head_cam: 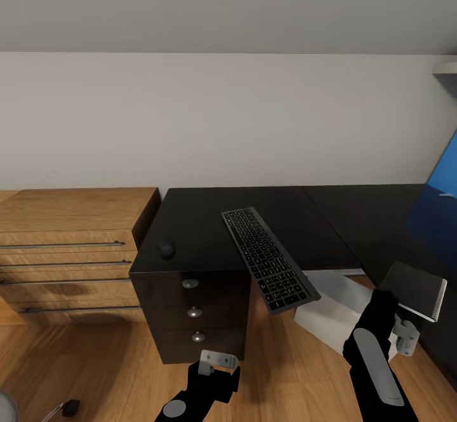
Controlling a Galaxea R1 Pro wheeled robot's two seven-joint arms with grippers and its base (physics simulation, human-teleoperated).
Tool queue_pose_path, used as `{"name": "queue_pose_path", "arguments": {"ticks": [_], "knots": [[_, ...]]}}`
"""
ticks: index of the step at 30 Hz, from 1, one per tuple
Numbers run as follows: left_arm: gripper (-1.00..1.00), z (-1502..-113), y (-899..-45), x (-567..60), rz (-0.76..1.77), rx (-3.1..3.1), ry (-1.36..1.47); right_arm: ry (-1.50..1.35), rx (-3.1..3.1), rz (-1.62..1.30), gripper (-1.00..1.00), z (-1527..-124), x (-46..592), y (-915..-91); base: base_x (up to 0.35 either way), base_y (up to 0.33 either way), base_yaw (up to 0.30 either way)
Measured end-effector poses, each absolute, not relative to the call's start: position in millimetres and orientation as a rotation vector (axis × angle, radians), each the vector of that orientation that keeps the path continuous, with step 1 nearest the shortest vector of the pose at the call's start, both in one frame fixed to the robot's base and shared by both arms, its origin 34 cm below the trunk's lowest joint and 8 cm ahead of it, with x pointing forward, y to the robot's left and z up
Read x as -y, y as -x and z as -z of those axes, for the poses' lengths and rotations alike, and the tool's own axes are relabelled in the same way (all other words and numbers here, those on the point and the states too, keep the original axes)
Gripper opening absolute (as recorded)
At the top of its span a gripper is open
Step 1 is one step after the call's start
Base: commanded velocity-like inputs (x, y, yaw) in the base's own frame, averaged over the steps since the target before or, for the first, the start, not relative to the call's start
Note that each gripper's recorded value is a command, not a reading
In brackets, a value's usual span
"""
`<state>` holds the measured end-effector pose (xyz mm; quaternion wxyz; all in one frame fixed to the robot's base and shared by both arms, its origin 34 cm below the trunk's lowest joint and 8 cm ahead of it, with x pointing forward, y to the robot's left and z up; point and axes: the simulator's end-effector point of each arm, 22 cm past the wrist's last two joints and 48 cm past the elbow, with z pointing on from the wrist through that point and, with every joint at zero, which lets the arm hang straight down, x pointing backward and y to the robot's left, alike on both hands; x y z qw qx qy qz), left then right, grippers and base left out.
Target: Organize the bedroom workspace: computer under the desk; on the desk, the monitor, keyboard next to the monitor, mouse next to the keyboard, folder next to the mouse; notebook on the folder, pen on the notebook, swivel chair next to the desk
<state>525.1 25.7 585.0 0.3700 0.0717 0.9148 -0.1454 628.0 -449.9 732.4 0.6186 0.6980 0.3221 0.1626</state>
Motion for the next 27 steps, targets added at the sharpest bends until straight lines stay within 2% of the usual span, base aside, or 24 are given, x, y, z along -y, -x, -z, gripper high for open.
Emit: {"name": "queue_pose_path", "arguments": {"ticks": [27], "knots": [[1.0,-575.3,-519.5,-26.0,0.367,-2.371,-0.19,-1.586,-0.717,-0.447,-1.0,-756.5,441.1,-636.9,0.0,0.0,0.0]]}}
